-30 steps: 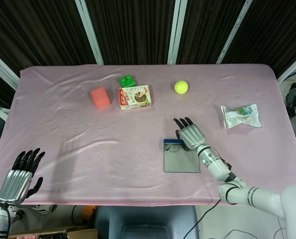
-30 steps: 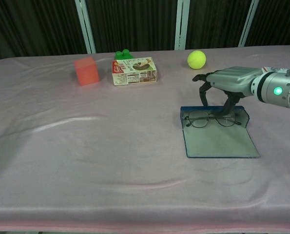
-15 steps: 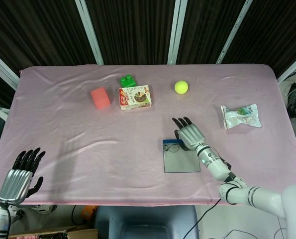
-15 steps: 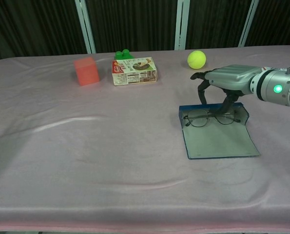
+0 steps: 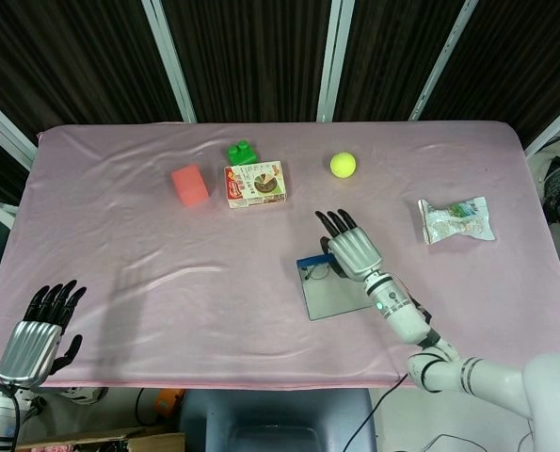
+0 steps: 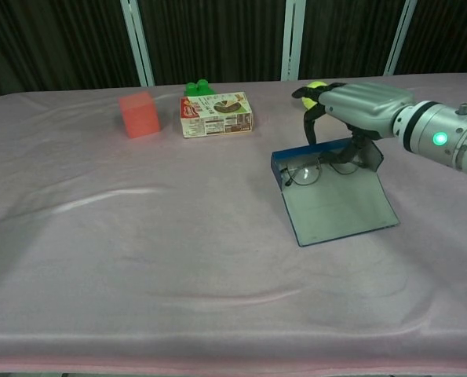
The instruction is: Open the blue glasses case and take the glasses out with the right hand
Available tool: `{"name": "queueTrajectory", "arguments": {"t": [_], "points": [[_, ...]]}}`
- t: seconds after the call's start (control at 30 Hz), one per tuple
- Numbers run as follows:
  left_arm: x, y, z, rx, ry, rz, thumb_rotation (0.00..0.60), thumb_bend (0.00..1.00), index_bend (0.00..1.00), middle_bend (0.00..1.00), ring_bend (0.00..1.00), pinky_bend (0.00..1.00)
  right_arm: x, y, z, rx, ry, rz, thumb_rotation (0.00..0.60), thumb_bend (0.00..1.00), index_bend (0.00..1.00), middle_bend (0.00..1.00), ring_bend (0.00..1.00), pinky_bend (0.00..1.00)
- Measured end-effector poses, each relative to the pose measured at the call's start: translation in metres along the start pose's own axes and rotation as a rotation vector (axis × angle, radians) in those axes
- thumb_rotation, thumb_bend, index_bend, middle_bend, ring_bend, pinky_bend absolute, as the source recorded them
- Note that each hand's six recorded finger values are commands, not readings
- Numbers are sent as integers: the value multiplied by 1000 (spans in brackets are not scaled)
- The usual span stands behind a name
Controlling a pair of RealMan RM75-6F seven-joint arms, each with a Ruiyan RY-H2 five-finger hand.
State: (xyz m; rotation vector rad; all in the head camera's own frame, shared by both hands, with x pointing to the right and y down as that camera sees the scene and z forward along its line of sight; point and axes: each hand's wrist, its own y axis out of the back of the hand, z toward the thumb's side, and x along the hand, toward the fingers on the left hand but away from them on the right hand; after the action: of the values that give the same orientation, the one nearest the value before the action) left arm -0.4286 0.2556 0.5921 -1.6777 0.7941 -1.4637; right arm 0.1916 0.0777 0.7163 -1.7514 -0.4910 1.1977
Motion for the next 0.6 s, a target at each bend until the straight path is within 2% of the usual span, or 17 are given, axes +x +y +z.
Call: {"name": "queueTrajectory", "arguments": {"t": [0.2,0.37,0.6], "points": [[0,-1,1,2,-2,-5,600,399,0,0,0,0,1,-4,4,55,15,-136,600,522,656,85,0,0],[0,-2,1,3,-2,-6,600,400,0,0,0,0,4,-9,11,43,30,-219,600,522,656,85,1,0],[-1,-2,0,3,0,-7,600,400,0,0,0,0,5,-14,17,21,51,-255,600,522,656,90,5,0]]}}
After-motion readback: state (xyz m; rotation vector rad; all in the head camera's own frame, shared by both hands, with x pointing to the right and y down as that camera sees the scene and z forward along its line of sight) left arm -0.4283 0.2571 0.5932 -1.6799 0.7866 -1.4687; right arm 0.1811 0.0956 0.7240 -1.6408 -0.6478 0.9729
